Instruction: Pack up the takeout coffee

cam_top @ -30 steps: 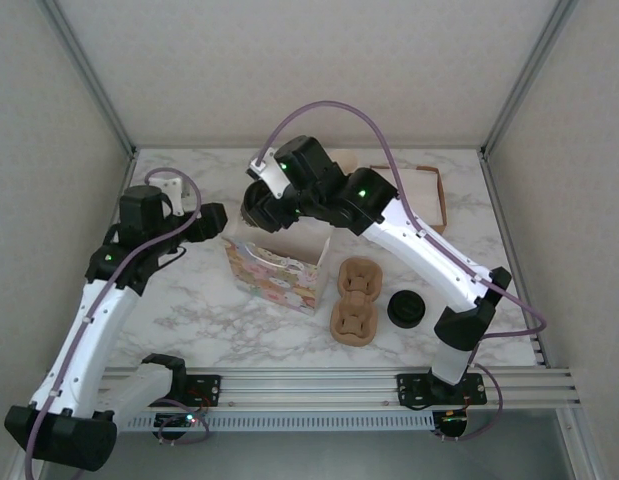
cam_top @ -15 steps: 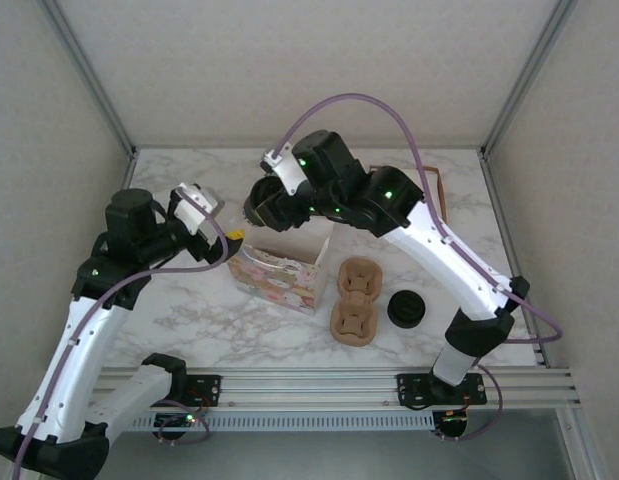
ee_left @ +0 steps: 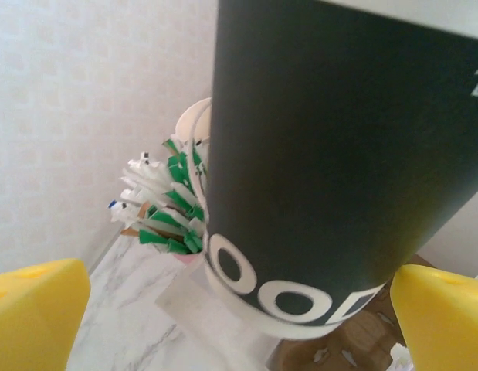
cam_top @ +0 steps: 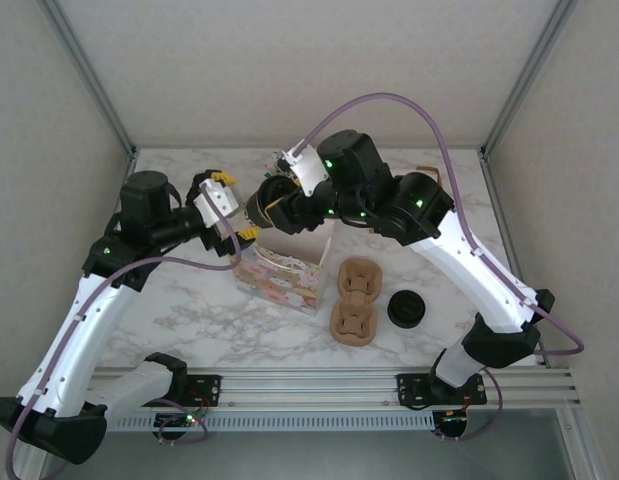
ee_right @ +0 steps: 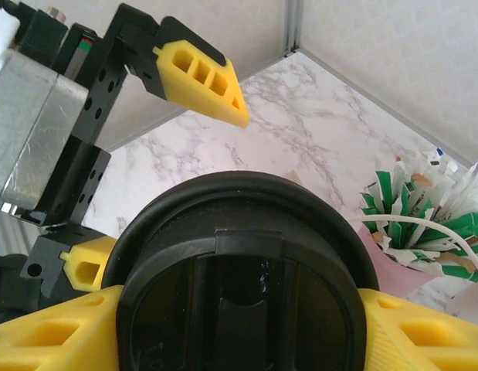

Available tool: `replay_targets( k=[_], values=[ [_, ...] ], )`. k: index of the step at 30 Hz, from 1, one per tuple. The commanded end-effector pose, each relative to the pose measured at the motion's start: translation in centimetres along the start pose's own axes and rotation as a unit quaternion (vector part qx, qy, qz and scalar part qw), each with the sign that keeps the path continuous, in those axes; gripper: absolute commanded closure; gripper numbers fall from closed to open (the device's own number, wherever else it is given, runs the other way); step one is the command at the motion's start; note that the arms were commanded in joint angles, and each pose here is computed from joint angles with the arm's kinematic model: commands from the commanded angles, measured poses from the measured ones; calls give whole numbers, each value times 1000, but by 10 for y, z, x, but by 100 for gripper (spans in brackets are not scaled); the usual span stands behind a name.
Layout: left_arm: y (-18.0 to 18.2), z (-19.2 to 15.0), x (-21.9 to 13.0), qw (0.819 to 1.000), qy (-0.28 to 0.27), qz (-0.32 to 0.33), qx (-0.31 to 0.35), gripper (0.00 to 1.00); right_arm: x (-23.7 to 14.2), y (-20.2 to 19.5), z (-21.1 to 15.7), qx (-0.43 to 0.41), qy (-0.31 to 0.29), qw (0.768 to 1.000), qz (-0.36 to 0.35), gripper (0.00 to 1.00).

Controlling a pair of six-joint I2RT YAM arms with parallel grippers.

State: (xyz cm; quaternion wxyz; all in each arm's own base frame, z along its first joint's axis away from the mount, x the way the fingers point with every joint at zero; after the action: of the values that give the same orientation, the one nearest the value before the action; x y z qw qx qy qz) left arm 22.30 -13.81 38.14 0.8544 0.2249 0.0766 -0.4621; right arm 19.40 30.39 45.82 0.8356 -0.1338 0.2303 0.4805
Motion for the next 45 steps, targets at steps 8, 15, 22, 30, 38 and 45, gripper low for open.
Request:
replay_targets(
  k=[8, 15, 22, 30, 38, 45],
  values=[
    [-11, 20, 1, 997, -56, -53, 22, 0, -7, 13, 17, 9, -50, 998, 48, 46],
    [-11, 14, 4, 997, -48, -52, 20, 10, -7, 17, 20, 17, -61, 996, 68, 46],
    [-11, 15, 5, 997, -55, -50, 8, 26, -4, 17, 21, 19, -60, 996, 68, 45],
    [-11, 19, 1, 996, -72, -43, -11, 41, -5, 13, 23, 26, -69, 996, 51, 32],
    [-8, 16, 2, 996, -73, -26, -54, 49, -23, -3, 29, 99, -88, 991, -23, 5],
    [-4, 19, 6, 990, -87, -27, -110, 49, -32, -2, 33, 212, -89, 973, -11, 9]
  ],
)
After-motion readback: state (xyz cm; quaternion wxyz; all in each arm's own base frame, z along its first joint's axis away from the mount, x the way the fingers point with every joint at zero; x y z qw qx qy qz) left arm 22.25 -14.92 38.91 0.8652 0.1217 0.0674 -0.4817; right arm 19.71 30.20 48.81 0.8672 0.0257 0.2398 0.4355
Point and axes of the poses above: each hand's point on the last joint's axis, 136 mm out from that joint toward the fingers, its own x axis out along the fingers, its own y axis along the line the jaws close on, z = x × y, the point moved 7 cm from there along -x, back along the fingers, and after that the axes turned 4 degrees about -x, right-handed, at the moved point
